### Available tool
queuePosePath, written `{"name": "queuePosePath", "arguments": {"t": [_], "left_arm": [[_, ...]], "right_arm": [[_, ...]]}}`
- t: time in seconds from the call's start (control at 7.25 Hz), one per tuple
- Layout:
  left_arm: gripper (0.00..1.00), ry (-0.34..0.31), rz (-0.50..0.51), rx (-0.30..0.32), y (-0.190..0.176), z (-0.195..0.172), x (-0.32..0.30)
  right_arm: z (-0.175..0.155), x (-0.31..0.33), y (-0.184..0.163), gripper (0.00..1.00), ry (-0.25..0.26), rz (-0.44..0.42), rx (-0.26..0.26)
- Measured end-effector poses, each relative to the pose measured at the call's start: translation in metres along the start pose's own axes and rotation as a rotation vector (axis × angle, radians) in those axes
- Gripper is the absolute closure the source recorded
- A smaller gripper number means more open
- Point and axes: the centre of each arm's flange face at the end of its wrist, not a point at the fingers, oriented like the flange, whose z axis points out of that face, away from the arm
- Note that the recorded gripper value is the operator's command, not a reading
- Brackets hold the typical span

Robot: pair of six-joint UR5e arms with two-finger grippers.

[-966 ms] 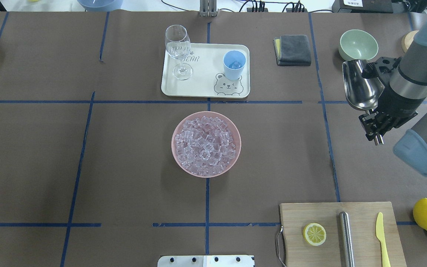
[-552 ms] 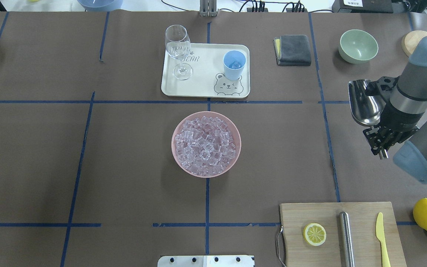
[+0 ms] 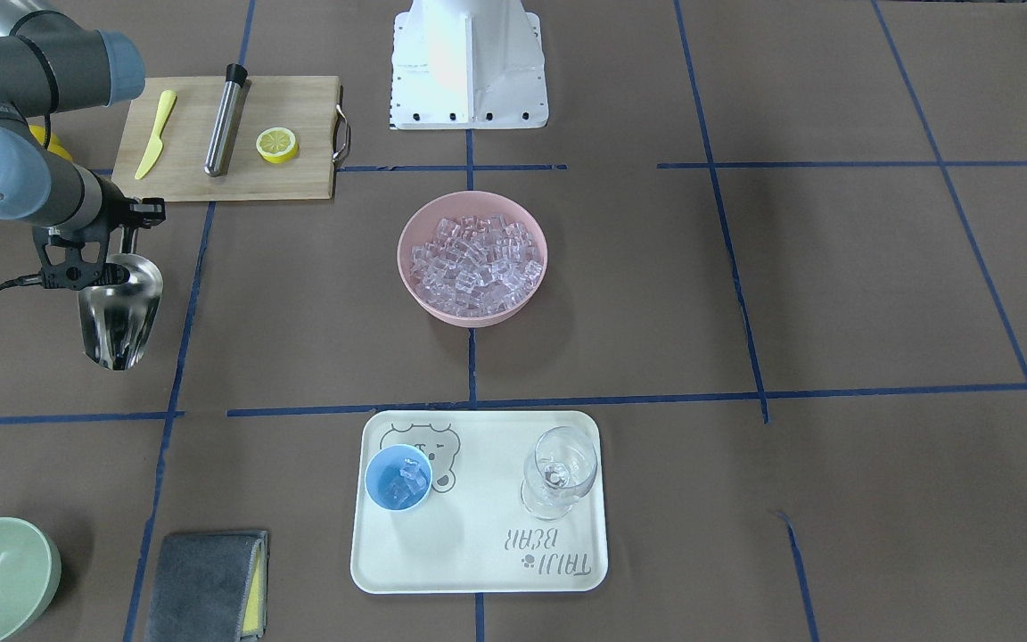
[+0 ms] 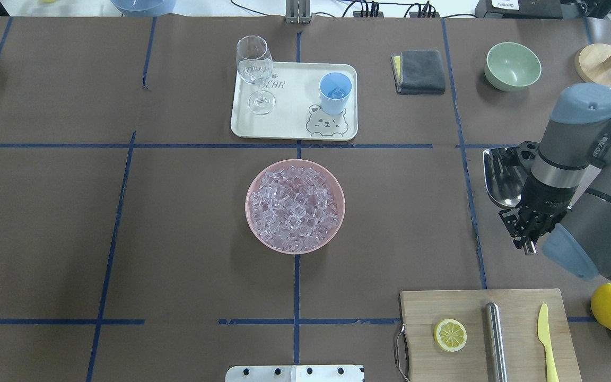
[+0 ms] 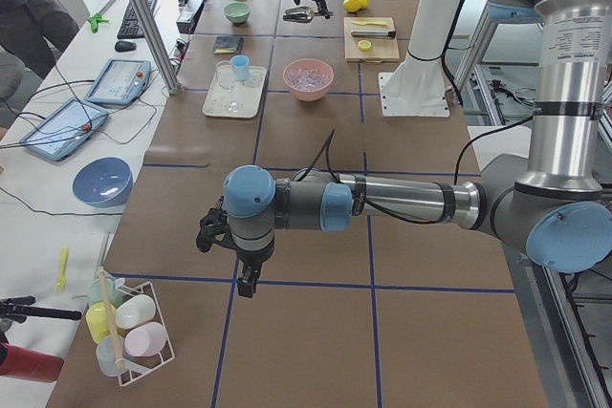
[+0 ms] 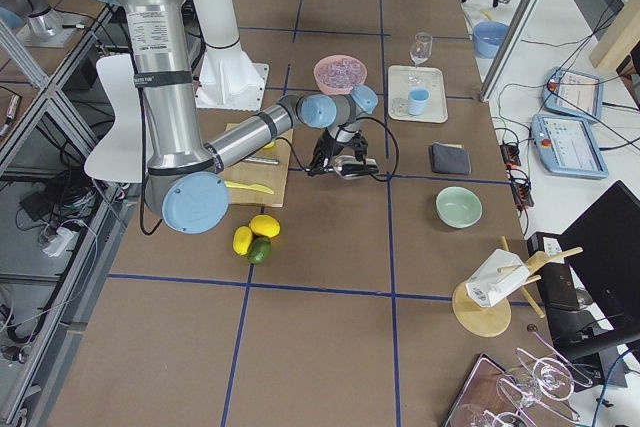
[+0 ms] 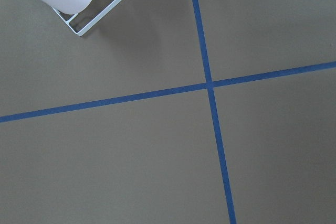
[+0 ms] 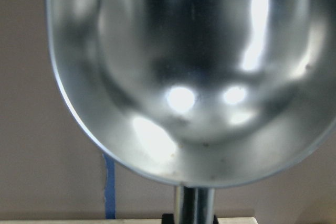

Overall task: Put ice in cup with scoop
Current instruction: 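Lower the scoop onto the table with the right gripper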

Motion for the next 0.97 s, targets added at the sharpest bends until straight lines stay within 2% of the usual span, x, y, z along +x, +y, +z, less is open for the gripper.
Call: {"name": "queuePosePath", "arguments": {"t": [0.41, 0.69, 0.83, 0.97], "left_arm": [[0.00, -0.003, 0.013, 0.013, -0.002, -0.002, 0.001], [0.00, -0.005, 0.022, 0.023, -0.003, -0.003, 0.002], [0.00, -0.005, 0.023, 0.024, -0.003, -0.003, 0.002], [0.00, -0.005, 0.024, 0.025, -0.004, -0.003, 0.002]], "right_arm": [[0.031, 0.015, -0.014, 1.00, -0.050, 0.005, -0.019], [0.034, 0.011, -0.011, 1.00, -0.070, 0.042, -0.014], [0.036, 0.008, -0.011, 0.47, -0.074, 0.045, -0.014], [0.036, 0.005, -0.010, 0.06, -0.076, 0.042, -0.014]]}}
